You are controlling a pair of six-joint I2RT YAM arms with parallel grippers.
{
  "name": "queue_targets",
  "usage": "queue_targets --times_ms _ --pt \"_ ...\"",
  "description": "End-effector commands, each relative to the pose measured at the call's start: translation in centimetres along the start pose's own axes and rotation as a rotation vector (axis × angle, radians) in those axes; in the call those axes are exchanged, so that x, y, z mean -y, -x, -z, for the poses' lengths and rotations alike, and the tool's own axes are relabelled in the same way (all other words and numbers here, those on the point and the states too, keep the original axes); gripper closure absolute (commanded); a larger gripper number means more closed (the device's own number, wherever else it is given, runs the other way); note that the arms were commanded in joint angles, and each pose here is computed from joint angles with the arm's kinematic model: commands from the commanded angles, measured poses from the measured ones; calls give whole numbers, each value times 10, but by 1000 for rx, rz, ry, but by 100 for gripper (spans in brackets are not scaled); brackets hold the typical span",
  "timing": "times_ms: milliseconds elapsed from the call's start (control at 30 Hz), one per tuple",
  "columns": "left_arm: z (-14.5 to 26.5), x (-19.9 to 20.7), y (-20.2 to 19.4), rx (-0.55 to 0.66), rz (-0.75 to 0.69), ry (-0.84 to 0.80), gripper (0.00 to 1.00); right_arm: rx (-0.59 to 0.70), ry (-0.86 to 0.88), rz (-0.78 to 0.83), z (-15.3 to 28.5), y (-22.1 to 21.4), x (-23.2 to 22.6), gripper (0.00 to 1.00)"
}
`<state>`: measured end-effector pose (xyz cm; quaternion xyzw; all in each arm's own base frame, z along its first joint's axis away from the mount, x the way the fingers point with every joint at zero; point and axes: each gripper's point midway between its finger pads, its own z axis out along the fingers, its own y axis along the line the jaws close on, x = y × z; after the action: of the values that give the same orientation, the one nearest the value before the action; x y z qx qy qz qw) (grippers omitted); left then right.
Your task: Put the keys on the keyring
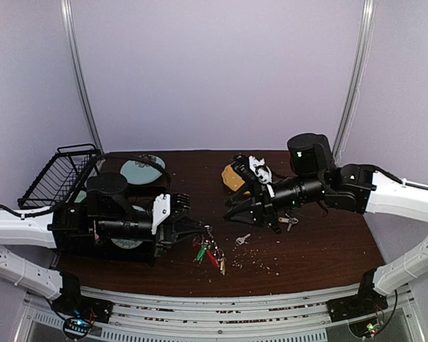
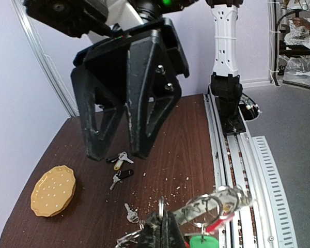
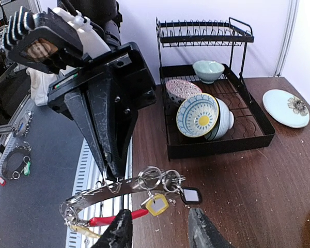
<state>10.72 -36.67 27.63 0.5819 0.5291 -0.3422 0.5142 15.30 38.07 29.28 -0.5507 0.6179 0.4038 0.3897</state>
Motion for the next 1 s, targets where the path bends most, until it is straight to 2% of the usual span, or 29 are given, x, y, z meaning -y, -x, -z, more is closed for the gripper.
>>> queue_targets --times_ms 0,100,300,400,533,667,800,867,967 --pt "10 -21 39 147 -43 110 100 135 31 -18 0 19 -12 63" --pt "6 -30 34 108 -79 157 100 153 32 -13 -4 22 -11 62" --pt "0 -43 33 110 -88 222 100 171 -5 4 0 22 -7 59" --pt "1 -54 30 110 -93 258 100 178 -150 -27 12 17 15 58" --pt "8 -70 22 98 -73 318 100 171 -412 -169 40 -1 66 56" --pt "15 -84 13 79 -63 377 100 117 -706 -405 77 -47 124 55" --pt "18 -92 4 52 -72 408 100 -106 -1034 -674 122 -139 175 55" --pt "18 -94 0 34 -78 417 100 -185 -1116 -759 136 -176 185 55" --pt "16 -94 -5 13 -85 423 100 -235 -1115 -839 139 -210 198 55"
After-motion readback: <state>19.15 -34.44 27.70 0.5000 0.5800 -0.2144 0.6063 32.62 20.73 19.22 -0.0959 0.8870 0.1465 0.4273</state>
